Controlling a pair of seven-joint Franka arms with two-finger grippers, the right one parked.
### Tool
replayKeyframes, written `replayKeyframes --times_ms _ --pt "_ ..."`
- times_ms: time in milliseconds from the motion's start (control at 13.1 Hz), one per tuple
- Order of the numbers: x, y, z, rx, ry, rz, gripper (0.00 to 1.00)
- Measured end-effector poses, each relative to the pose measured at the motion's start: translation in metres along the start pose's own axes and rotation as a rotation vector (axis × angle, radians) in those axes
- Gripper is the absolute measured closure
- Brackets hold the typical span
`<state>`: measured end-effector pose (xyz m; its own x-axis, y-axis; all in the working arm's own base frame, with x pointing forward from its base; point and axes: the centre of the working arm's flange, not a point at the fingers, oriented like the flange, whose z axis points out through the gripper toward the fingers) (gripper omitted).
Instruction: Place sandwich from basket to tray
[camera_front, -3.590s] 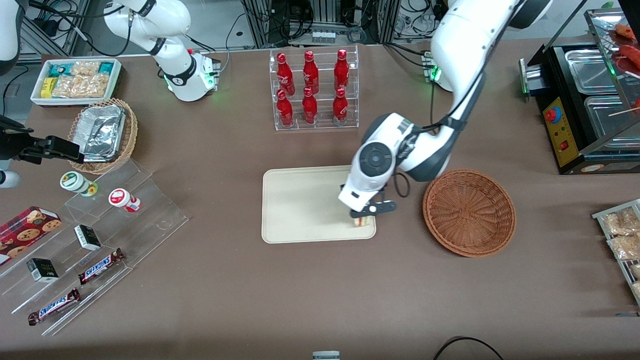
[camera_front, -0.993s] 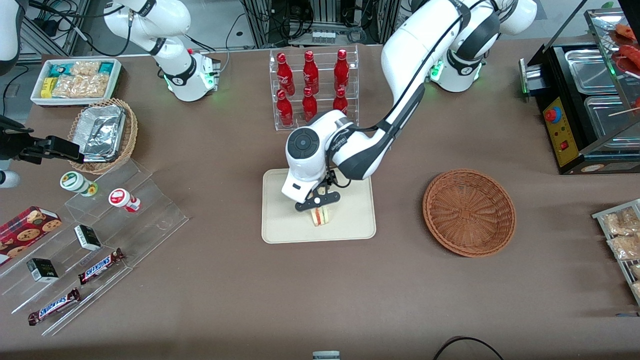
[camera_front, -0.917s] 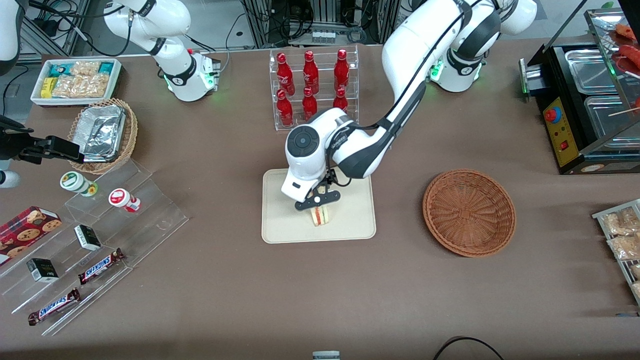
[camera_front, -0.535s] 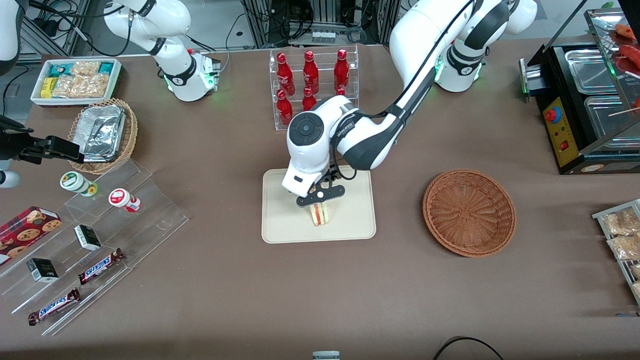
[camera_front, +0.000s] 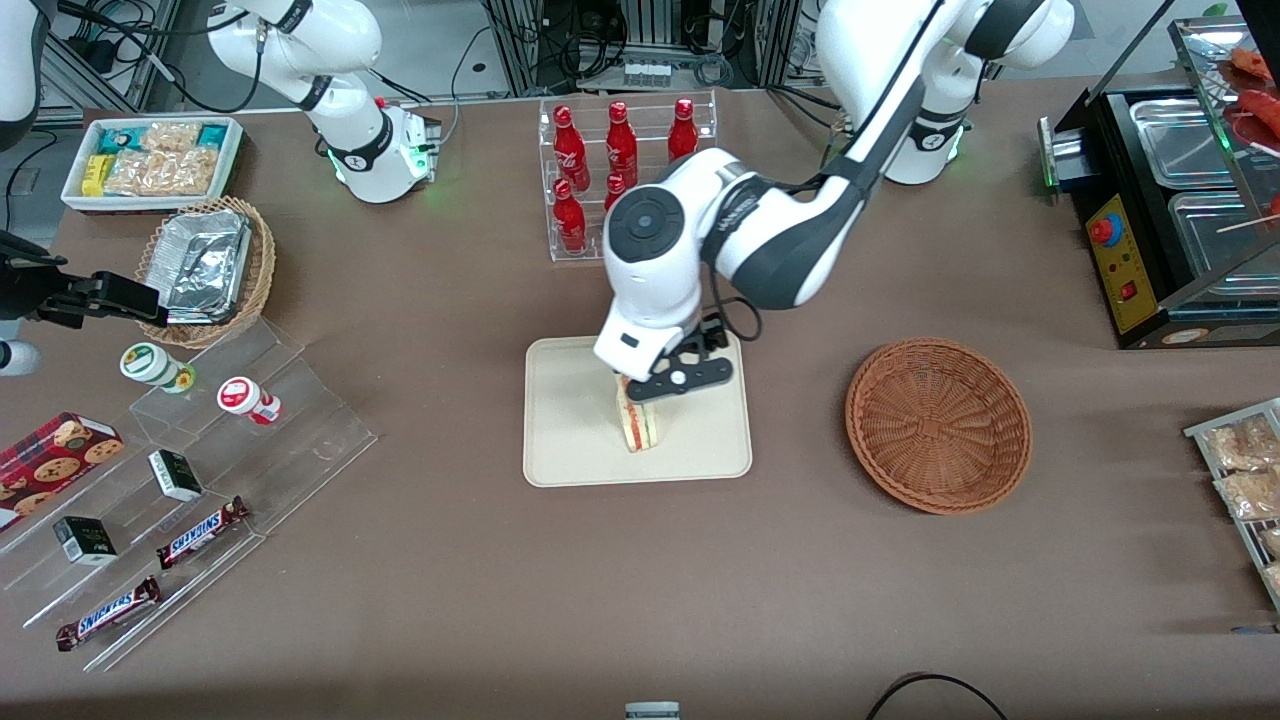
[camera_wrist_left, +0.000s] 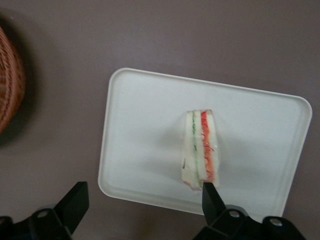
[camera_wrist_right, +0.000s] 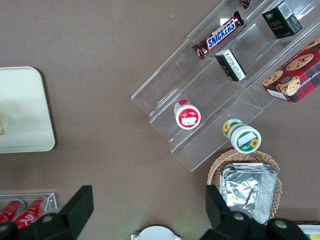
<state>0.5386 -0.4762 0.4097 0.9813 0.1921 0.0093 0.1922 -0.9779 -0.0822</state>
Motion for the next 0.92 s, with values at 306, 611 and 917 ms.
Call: replayKeyframes --times_ms 306,611,917 --pt "0.032 -0.042 -0.005 -0.005 -0.022 0.054 0.0" --pt "0.059 -0.088 -0.019 -0.015 -0.04 0.127 0.0" --pt "0.087 -0.154 -0.043 -0.013 -0.1 0.208 0.0"
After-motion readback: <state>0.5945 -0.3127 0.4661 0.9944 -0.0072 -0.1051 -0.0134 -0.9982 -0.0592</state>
